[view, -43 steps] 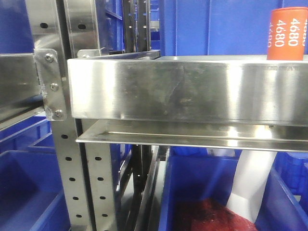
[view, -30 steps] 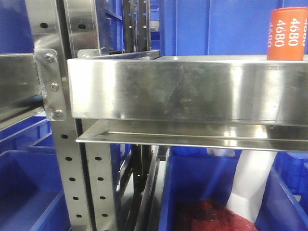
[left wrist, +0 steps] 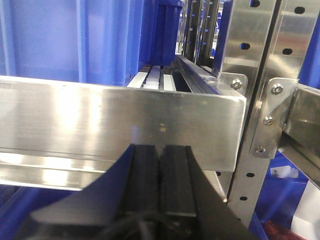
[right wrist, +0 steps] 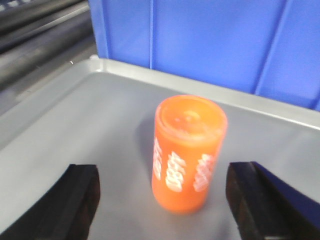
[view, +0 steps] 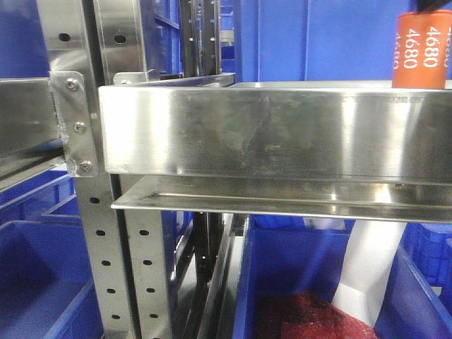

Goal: Grab orange capacitor from left shelf to right conveyor

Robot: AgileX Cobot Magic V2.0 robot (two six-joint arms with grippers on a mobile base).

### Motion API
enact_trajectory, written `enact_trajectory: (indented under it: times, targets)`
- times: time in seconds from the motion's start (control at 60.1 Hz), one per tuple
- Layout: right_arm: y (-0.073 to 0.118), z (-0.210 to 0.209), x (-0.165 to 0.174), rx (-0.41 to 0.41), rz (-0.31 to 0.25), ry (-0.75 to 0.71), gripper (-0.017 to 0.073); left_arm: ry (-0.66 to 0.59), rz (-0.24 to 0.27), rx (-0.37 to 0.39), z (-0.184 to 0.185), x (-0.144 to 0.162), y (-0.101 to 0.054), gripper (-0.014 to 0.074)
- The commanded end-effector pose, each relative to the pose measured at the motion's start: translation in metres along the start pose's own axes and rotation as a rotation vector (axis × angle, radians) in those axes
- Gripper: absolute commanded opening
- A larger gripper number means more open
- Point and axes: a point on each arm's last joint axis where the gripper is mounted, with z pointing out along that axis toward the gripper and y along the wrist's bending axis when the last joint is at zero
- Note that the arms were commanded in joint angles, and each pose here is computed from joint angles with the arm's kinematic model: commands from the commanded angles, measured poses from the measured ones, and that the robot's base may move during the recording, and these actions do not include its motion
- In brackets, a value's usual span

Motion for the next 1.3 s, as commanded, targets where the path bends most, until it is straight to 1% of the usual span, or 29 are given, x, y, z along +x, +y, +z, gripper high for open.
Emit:
enact_trajectory:
  times: [0.0,0.133,0.266,0.35,0.5,0.699,0.799,0.883,1.016,1.066,1.116,1.182,1.282]
  targets:
    - [0.001,0.004,-0.022,-0.013,0.005,-0.143,0.0615,-0.110,0.000,0.016,-0.002,-0.011,-0.001,-0.0105]
    - [0.000,0.016,-0.019,-0.010,0.006,-0.128,0.0615,-0.110,0.000,0.016,-0.002,-0.011,-0.001,-0.0105]
    - [-0.009,0.020,-0.017,0.024,0.015,-0.121,0.0615,-0.110,0.000,0.016,-0.002,-0.011,-0.001,-0.0105]
    - [-0.013,0.020,-0.018,0.038,0.017,-0.148,0.0615,-0.110,0.000,0.016,-0.002,-0.011,-0.001,-0.0105]
    - [-0.014,0.029,-0.017,0.033,0.018,-0.190,0.0615,-0.110,0.000,0.016,-0.002,-0.011,-0.001,-0.0105]
    - [-0.015,0.051,-0.004,0.035,0.021,-0.118,0.0615,-0.110,0.000,0.016,-0.002,-0.011,-0.001,-0.0105]
    - [-0.015,0.055,-0.002,0.036,0.021,-0.105,0.0603,-0.110,0.000,0.016,-0.002,-0.011,-0.001,-0.0105]
    - [-0.015,0.055,-0.003,0.034,0.021,-0.116,0.0536,-0.110,0.000,0.016,-0.002,-0.011,-0.001,-0.0105]
    - [-0.015,0.055,-0.004,0.033,0.021,-0.125,0.0316,-0.110,0.000,0.016,-0.002,-0.011,-0.001,-0.0105]
    - [-0.015,0.054,-0.004,0.033,0.020,-0.128,0.0218,-0.110,0.000,0.016,-0.002,-0.011,-0.001,-0.0105]
    - [-0.015,0.052,-0.005,0.033,0.018,-0.134,0.0159,-0.110,0.000,0.016,-0.002,-0.011,-0.001,-0.0105]
    - [-0.014,0.047,-0.010,0.031,0.013,-0.159,0.0103,-0.110,0.000,0.016,-0.002,-0.011,-0.001,-0.0105]
    - [-0.013,0.030,-0.019,0.028,0.011,-0.219,0.0093,-0.110,0.000,0.016,-0.002,-0.011,-0.001,-0.0105]
